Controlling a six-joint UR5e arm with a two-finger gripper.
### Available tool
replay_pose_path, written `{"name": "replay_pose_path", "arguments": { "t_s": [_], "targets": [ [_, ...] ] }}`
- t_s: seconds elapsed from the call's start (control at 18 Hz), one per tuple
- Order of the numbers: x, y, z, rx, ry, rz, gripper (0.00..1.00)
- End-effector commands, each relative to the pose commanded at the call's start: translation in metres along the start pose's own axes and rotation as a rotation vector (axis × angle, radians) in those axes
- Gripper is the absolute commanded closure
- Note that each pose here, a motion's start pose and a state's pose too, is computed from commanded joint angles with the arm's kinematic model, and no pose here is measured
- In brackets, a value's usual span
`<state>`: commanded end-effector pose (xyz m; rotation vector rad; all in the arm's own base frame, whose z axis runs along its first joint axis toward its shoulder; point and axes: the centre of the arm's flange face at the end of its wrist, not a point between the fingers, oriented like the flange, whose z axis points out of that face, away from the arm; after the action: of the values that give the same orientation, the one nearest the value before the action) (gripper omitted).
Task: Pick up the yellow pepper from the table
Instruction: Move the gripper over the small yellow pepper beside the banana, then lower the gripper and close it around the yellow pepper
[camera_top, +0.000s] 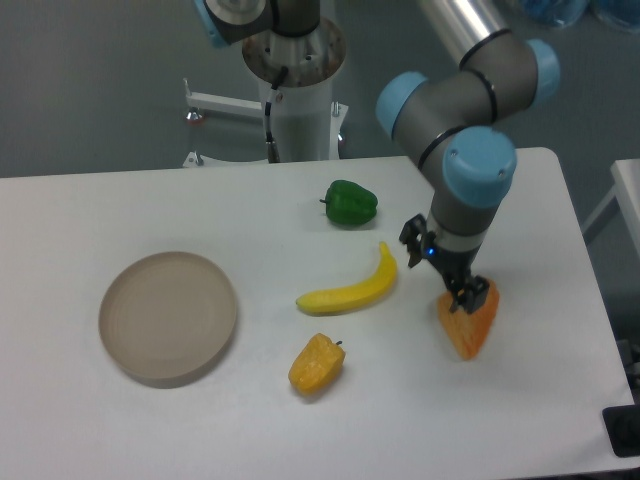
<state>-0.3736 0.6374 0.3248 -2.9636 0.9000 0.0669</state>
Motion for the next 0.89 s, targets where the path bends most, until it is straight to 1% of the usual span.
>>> {"name": "replay_pose_path", "arguments": {
  "t_s": [0.06,0.11,0.17,0.22,0.33,0.5,0.89],
  "targets": [
    [0.001,-0.008,0.005,0.0,0.003,-0.012,0.0],
    [0.003,-0.018,0.012,0.001,0.006,-0.048,0.0],
    [0.005,-0.029,0.015,0.009,-0.009,-0.08,0.0],
    [0.007,-0.038,0.018,0.018,-0.02,-0.093,0.0],
    [0.014,-0.053,0.02,0.022,-0.02,-0.113,0.0],
    [0.028,-0.076,0.031,0.02,-0.002,-0.112,0.0],
    [0.052,-0.107,0.05,0.006,0.032,-0.114,0.0]
  ]
}}
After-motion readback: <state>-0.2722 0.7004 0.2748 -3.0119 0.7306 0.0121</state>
